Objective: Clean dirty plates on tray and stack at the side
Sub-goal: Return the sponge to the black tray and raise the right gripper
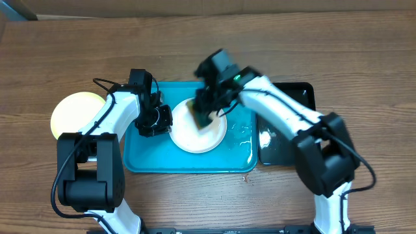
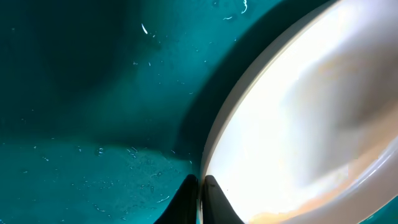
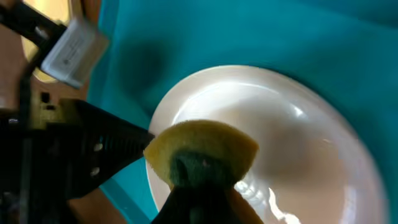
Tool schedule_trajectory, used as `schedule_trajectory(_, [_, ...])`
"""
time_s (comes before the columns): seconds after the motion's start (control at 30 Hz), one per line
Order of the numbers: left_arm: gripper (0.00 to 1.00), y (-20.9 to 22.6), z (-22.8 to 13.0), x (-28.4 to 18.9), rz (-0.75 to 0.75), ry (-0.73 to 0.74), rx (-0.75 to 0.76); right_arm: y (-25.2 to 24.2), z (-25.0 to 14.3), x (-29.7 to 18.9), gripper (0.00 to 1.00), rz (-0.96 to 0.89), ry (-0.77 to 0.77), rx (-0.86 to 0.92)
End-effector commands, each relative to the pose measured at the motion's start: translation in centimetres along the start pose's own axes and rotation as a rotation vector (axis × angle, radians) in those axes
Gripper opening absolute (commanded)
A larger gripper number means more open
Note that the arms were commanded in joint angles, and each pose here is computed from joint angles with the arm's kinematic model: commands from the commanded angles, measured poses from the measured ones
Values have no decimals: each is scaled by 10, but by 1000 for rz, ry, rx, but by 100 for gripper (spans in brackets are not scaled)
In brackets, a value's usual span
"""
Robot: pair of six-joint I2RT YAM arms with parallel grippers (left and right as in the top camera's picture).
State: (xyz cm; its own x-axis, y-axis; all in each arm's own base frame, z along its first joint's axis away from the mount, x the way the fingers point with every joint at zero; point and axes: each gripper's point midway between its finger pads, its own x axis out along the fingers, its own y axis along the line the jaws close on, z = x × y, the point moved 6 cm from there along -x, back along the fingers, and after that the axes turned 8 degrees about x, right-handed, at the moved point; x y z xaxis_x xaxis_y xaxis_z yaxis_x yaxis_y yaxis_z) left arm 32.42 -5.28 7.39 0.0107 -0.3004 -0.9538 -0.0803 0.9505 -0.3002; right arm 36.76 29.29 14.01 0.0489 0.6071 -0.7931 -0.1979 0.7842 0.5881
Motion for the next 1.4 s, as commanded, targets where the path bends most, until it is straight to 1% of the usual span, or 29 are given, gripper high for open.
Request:
schedule_trajectory(0.0, [11,-2,4,2,-1,0,1,2,17,-66,4,36,-98,25])
schedule_trajectory(0.07, [18,-2,4,2,-1,0,1,-21,16,-87,4,-31,-104,62])
schedule_trajectory(0.1, [24,-2,4,2,-1,-1,1,-36,13,-98,4,-88,-103,106])
schedule_trajectory(0.13, [27,-2,4,2,-1,-1,2,-51,11,-106,4,-145,-100,150])
schedule_trajectory(0.23, [33,-2,4,2,0,-1,23,-98,-1,-127,4,-330,-70,278])
schedule_trajectory(0.3, [33,-2,4,2,0,-2,28,-128,-11,-135,4,-450,-56,342])
schedule_trajectory(0.4, [33,-2,5,2,-1,-5,28,-162,-26,-136,4,-555,-29,409])
schedule_trajectory(0.53, [33,-3,5,2,-2,-8,29,-191,-42,-121,4,-572,-9,451])
schedule_trajectory(0.63, [32,-3,5,2,-2,-8,29,-203,-51,-107,4,-573,-8,458])
schedule_trajectory(0.67, [31,-3,5,2,-1,-8,30,-206,-53,-103,5,-572,-11,456])
schedule_trajectory(0.7, [30,-3,5,3,-1,-9,31,-208,-54,-100,12,-572,-14,455])
schedule_trajectory(0.73, [31,-3,5,3,-2,-10,33,-210,-55,-97,23,-570,-20,453])
schedule_trajectory(0.77, [30,-4,6,3,-2,-11,37,-211,-55,-96,29,-568,-24,451])
schedule_trajectory(0.83, [31,-5,7,3,-3,-18,40,-210,-52,-99,48,-566,-35,447])
schedule_trajectory(0.87, [31,-5,7,3,-3,-21,42,-208,-48,-104,54,-565,-42,449])
schedule_trajectory(0.93, [31,-5,7,3,-3,-21,41,-204,-39,-116,59,-563,-57,455])
schedule_trajectory(1.03, [31,-5,7,3,-3,-19,41,-198,-26,-142,60,-560,-89,476])
schedule_trajectory(1.13, [31,-6,5,6,-3,-15,45,-199,-16,-167,70,-558,-127,506])
schedule_trajectory(1.17, [31,-7,4,7,-2,-13,50,-201,-14,-174,75,-556,-137,517])
schedule_trajectory(1.2, [31,-8,3,9,1,-14,55,-203,-13,-179,84,-551,-144,530])
schedule_trajectory(1.23, [31,-8,3,11,9,-16,61,-207,-15,-184,100,-551,-144,549])
schedule_trajectory(1.3, [31,-9,3,14,31,-25,77,-215,-19,-190,100,-557,-137,579])
schedule_trajectory(1.37, [27,-13,4,17,44,-37,98,-222,-20,-194,100,-558,-145,599])
